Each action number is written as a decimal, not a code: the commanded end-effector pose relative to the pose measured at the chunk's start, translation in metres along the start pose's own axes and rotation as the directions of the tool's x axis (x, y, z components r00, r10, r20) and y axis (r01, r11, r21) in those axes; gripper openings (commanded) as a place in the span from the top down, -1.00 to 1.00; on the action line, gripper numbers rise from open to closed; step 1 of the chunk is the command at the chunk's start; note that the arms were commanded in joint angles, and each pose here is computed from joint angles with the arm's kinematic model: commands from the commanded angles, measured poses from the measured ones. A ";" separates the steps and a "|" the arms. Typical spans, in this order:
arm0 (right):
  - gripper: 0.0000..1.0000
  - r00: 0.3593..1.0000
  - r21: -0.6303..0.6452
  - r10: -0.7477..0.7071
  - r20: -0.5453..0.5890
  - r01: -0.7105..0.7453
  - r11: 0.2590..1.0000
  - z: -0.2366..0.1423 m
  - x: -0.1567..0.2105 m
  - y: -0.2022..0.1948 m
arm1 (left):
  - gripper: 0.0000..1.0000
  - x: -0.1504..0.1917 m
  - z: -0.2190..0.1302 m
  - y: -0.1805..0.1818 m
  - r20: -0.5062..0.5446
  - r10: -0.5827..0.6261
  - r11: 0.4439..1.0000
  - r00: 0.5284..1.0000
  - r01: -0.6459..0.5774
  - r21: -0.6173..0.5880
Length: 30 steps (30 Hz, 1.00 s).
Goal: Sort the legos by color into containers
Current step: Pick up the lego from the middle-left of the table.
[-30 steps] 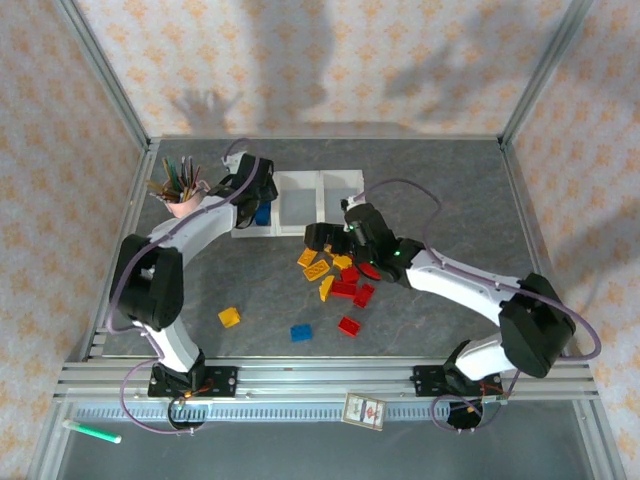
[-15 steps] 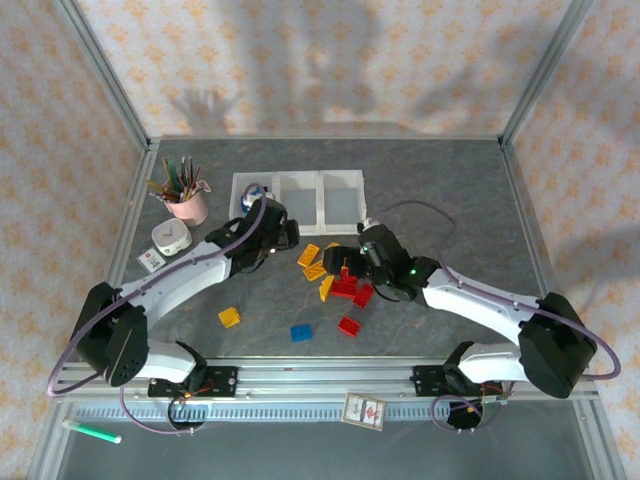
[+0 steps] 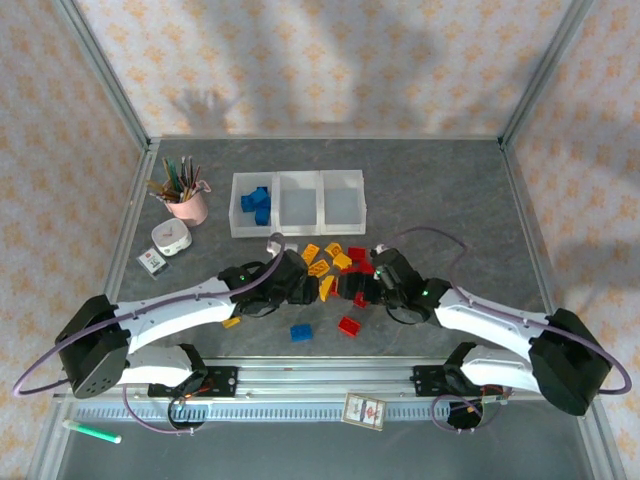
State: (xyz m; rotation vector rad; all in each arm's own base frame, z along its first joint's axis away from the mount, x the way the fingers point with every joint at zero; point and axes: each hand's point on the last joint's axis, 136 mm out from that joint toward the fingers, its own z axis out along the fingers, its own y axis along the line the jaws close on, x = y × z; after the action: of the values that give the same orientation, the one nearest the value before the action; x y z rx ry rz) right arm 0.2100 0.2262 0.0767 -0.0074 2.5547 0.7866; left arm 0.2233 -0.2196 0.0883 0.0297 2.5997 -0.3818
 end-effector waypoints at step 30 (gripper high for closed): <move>-0.99 0.999 -0.035 0.030 0.019 -0.029 0.999 -0.014 0.014 -0.009 | -0.25 0.114 0.030 -0.001 -0.184 -0.048 0.978 0.982 0.009 -0.208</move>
State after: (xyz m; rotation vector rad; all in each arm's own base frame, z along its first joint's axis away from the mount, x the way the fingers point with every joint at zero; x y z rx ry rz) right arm 0.1923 0.2140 0.0736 0.0399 2.5501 0.8444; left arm 0.1411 -0.2293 0.0138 -0.0150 2.8052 -0.1194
